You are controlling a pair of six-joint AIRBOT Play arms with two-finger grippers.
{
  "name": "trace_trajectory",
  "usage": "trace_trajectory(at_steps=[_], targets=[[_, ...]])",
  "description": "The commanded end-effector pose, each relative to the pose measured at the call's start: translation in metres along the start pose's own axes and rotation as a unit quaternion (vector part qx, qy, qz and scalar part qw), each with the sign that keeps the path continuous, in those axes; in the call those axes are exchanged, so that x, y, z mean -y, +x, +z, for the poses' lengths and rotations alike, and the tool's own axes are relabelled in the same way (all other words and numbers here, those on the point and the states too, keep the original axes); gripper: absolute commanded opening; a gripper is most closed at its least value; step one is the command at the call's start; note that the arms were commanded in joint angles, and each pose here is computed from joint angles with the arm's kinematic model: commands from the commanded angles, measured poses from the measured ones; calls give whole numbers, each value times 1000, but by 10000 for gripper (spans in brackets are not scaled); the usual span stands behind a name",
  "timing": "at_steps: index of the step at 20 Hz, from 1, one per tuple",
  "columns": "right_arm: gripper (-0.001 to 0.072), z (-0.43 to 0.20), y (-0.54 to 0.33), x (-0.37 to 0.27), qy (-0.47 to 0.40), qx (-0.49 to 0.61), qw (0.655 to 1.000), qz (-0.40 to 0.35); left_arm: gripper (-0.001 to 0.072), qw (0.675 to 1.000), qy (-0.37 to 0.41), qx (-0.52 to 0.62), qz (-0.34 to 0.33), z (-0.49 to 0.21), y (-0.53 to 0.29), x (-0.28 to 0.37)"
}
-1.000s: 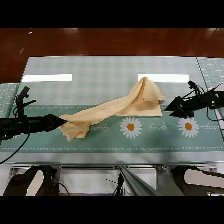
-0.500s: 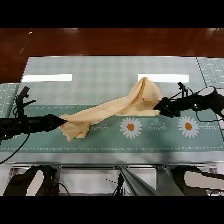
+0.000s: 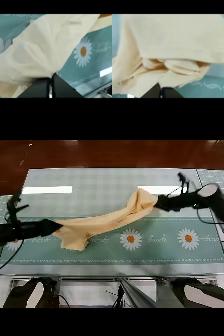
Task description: Fold the shirts.
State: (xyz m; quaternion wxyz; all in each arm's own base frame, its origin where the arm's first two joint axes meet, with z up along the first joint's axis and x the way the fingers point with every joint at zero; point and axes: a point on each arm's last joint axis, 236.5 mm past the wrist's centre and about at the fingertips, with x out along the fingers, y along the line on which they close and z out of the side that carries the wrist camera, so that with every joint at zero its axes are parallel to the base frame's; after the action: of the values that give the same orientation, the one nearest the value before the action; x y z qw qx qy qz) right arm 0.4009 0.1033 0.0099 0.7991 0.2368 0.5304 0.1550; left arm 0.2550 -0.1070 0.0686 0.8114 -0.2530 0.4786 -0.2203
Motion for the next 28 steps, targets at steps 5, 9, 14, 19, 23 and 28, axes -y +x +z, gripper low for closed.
trace_trajectory(at_steps=[5,9,14,19,23,28], targets=[[28,90,-277,-183,-222,351,908,54,25,940,206,273,9,147,-164,143],[28,72,-402,-230,-250,486,836,44,26,866,296,404,8,164,-265,230],[28,28,-479,-244,-248,552,796,23,25,855,315,411,-11,122,-297,270],[28,-13,-457,-216,-241,473,847,-30,25,902,279,327,31,64,-278,245],[28,-30,-405,-155,-206,340,910,-120,26,955,212,191,82,22,-241,190],[28,-38,-311,-101,-193,95,964,-154,26,988,124,55,79,-3,-176,128]])
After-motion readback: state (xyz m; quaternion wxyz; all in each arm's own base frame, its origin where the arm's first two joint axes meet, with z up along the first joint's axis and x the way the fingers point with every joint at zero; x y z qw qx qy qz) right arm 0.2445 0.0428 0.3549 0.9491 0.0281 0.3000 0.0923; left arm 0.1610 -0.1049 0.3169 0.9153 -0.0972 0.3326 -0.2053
